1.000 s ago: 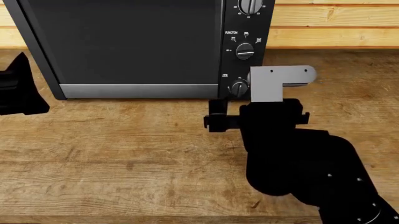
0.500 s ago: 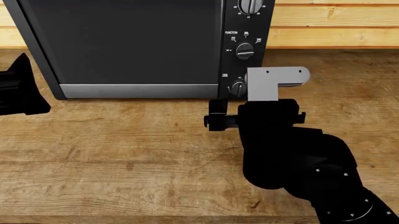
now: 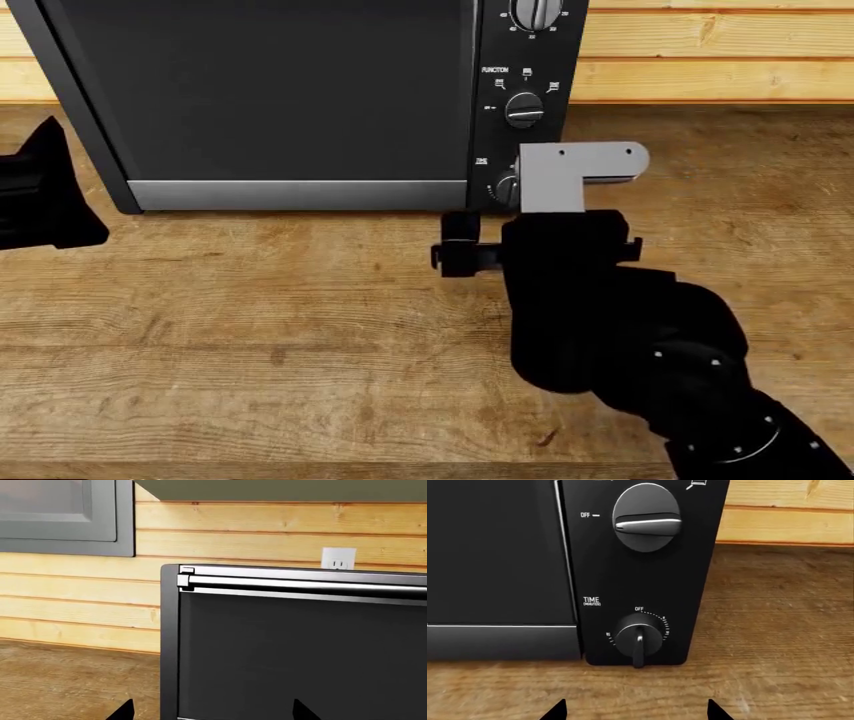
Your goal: Turn on the toaster oven by setting the timer.
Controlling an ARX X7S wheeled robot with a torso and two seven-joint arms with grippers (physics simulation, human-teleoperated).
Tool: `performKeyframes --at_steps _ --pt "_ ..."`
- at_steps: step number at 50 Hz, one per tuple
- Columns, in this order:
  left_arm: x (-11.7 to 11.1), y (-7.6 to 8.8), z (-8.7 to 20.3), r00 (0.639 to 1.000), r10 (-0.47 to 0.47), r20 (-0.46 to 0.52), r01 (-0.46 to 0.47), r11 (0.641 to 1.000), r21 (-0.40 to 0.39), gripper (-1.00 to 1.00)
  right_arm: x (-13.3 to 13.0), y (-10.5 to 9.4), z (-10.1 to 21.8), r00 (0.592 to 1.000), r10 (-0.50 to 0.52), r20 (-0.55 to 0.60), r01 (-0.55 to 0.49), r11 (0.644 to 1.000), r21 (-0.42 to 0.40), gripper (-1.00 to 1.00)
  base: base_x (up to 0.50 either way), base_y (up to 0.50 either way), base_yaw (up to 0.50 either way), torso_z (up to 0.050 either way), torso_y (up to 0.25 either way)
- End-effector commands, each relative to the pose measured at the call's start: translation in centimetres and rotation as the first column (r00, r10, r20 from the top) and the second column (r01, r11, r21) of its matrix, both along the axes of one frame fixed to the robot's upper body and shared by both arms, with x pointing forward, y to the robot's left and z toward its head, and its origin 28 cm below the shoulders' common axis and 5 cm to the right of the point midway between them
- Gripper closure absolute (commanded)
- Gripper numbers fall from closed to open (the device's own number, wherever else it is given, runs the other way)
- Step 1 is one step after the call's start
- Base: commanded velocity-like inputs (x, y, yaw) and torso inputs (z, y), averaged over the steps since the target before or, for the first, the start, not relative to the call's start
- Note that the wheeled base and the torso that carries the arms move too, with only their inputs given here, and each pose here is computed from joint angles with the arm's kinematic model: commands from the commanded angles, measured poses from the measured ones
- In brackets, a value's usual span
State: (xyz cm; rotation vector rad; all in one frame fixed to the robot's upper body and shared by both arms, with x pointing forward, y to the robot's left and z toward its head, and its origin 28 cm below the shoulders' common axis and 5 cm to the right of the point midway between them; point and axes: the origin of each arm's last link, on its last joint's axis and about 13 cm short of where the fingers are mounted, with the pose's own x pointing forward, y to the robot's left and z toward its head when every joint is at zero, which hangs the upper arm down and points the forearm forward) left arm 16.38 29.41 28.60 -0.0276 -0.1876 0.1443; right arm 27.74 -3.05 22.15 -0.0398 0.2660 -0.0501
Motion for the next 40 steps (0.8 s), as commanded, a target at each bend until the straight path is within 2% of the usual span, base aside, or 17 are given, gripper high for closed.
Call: performKeyframes --at_steps 1,40 --pt "0.0 0.0 0.0 1.000 -0.002 -0.001 0.002 1.000 -0.002 -1.00 0.6 0.0 -0.3 1.000 -0.011 -0.007 0.011 1.000 0.002 -1.00 0.00 0.00 0.00 0.000 0.000" --pt "-0.1 0.0 -0.1 1.000 -0.002 -0.002 0.002 1.000 0.001 -1.00 2.3 0.4 -0.9 1.000 -0.017 0.016 0.018 0.999 -0.041 -1.00 0.00 0.00 0.00 0.000 0.000"
